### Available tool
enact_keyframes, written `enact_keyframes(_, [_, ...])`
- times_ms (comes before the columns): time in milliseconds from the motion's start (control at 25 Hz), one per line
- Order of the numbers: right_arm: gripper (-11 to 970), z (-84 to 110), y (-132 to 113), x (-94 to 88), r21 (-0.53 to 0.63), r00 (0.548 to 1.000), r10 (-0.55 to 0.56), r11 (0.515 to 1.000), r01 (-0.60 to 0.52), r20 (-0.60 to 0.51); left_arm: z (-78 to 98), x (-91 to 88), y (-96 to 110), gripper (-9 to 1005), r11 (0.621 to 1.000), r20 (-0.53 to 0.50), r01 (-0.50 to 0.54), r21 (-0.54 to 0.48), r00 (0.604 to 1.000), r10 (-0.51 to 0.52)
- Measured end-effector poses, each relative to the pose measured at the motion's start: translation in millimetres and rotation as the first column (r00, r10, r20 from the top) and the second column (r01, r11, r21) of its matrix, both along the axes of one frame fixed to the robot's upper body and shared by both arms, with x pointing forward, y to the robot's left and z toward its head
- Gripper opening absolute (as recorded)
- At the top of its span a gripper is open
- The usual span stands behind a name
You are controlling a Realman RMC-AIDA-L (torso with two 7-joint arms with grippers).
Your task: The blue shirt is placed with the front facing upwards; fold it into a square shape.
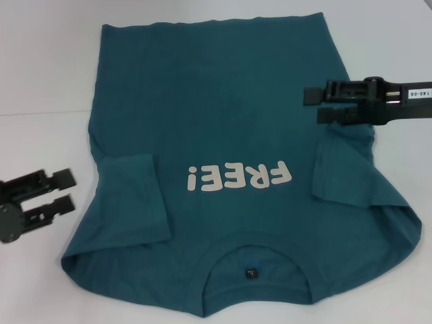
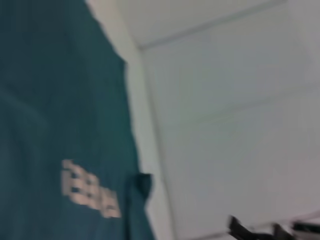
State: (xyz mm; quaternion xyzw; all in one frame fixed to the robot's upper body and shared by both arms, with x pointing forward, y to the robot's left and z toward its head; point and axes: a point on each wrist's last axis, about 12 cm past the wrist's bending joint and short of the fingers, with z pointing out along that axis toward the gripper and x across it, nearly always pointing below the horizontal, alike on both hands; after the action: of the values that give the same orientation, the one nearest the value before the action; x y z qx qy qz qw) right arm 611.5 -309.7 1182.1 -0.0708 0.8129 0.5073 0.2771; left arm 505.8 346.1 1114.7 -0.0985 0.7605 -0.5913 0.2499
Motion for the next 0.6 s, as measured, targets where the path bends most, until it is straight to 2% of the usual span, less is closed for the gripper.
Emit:
enact_keyframes(320, [931, -0.4, 1.4, 2.9, -0.016, 1.000, -0.008, 1.000, 0.008, 0.001, -25.4, -5.1, 8.7, 691, 0.993, -0.128, -0.093, 0.075, 0.987, 0.102])
enact_keyframes(600, [930, -0.2, 2.5, 5.3, -0.038, 1.000, -0.009, 0.999, 0.009, -0.005, -36.8, -3.0, 12.8, 690, 0.978, -0.136, -0.115, 0.175, 0.981, 0.140])
